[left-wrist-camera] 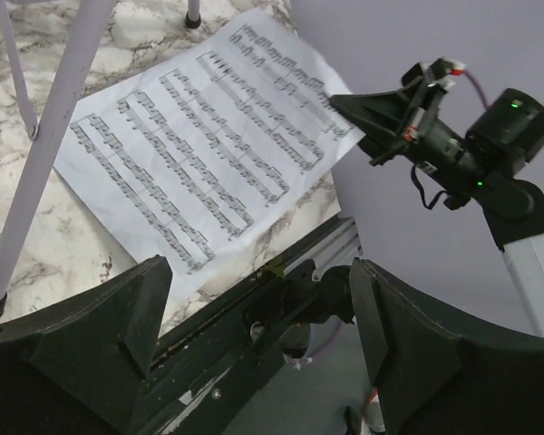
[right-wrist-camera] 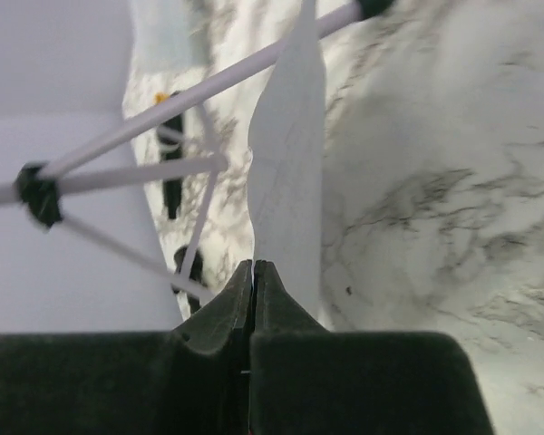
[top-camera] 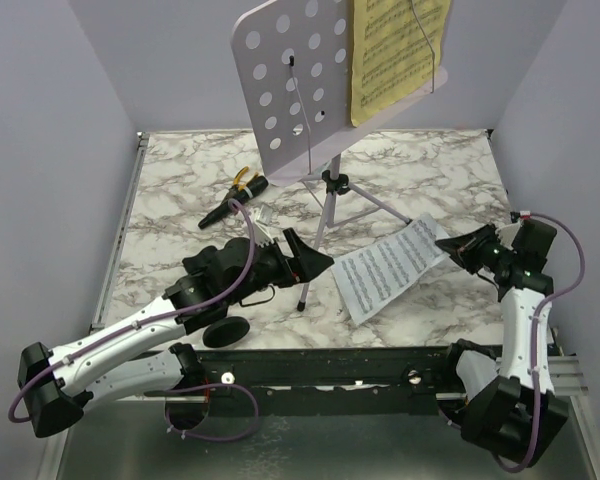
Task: Set up the instrument practice props
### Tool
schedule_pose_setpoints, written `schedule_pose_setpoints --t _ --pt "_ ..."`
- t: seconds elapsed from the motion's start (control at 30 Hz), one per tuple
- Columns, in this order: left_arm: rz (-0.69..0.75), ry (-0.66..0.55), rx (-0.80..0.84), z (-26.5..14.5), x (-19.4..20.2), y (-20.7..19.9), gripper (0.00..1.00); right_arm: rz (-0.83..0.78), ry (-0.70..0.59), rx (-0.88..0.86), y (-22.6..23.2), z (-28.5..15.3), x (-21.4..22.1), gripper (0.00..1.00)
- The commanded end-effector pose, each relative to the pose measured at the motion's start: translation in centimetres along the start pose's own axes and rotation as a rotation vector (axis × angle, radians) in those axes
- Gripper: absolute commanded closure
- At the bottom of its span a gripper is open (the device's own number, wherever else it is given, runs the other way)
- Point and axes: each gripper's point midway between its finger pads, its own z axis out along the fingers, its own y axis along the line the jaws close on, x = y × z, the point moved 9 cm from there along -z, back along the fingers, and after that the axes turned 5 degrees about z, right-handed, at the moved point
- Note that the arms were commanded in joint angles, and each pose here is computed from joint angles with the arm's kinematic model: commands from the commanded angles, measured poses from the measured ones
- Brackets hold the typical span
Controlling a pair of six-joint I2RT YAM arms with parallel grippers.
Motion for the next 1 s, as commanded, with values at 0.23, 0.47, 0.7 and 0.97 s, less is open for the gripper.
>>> schedule_pose_setpoints --t 0.23,0.47,0.7,0.97 --pt "-0.124 -0.05 0.108 -2.0 -0.1 -0.5 0.1 -0.378 0.558 -0.563 7.9 -4.4 6.0 1.0" --pt "-0.043 -0.077 0.188 -3.3 -0.6 -1.1 0.09 -0.652 0.853 -0.791 12.2 -6.2 10.0 1.0" --pt "0.121 -0.07 0.243 -5.6 -2.2 -3.1 0.09 -0.736 1.065 -0.831 12.8 -6.2 13.7 1.0" --pt "0.269 -0.033 0.222 -8.7 -4.4 -5.2 0.1 -0.76 1.204 -0.794 12.3 -4.8 16.3 1.0"
